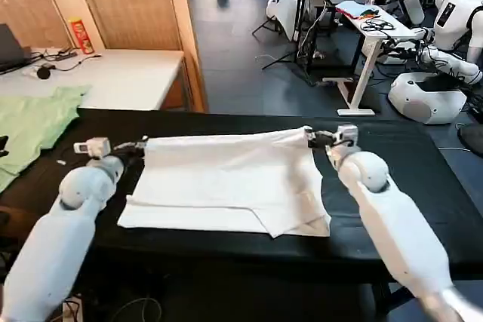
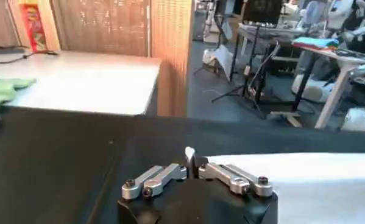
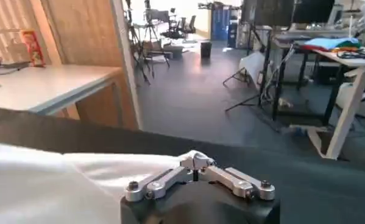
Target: Fold and organize the clothes.
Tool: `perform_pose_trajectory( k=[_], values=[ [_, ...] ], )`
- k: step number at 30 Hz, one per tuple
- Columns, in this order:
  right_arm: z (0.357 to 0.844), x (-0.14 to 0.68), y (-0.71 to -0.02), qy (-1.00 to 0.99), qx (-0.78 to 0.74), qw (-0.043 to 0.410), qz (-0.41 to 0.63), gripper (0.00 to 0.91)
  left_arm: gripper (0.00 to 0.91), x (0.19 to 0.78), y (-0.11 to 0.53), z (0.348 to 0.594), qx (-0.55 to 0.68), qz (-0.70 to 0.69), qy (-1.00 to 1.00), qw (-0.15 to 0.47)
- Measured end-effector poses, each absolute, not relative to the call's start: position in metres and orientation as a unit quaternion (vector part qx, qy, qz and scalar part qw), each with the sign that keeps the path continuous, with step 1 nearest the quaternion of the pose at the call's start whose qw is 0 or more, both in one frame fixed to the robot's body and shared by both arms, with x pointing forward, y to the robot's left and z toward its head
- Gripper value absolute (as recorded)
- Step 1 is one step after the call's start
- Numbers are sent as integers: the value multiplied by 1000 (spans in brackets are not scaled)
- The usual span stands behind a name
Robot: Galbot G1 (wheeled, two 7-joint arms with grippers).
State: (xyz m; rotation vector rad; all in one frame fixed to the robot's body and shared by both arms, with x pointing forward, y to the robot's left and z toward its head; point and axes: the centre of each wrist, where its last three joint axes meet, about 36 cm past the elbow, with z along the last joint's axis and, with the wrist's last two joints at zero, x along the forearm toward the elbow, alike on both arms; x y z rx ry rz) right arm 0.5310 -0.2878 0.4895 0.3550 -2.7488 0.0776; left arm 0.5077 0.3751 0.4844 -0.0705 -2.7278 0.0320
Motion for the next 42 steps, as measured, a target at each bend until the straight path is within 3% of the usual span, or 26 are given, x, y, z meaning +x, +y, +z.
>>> perform_pose_trajectory(
  k=[15, 31, 32, 33, 34, 35, 42],
  values=[
    [475, 436, -279, -955, 157, 239, 75, 10, 156, 430, 374, 464, -29, -3, -975, 220],
    [461, 401, -271, -942, 173, 276, 76, 20, 156, 382, 376, 438, -12, -6, -966, 256],
    [461, 400, -271, -942, 173, 276, 76, 29, 215, 380, 376, 438, -12, -6, -966, 257],
    [462, 399, -271, -942, 172, 277, 76, 59, 283, 379, 376, 438, -11, -7, -966, 258],
    [462, 398, -272, -942, 171, 278, 77, 195, 722, 377, 375, 438, -12, -8, -966, 259],
    [463, 397, -272, -942, 170, 278, 77, 878, 878, 375, 374, 437, -13, -9, -966, 259],
    [475, 389, -277, -947, 161, 267, 77, 878, 878, 364, 365, 444, -12, -18, -967, 254]
  ],
)
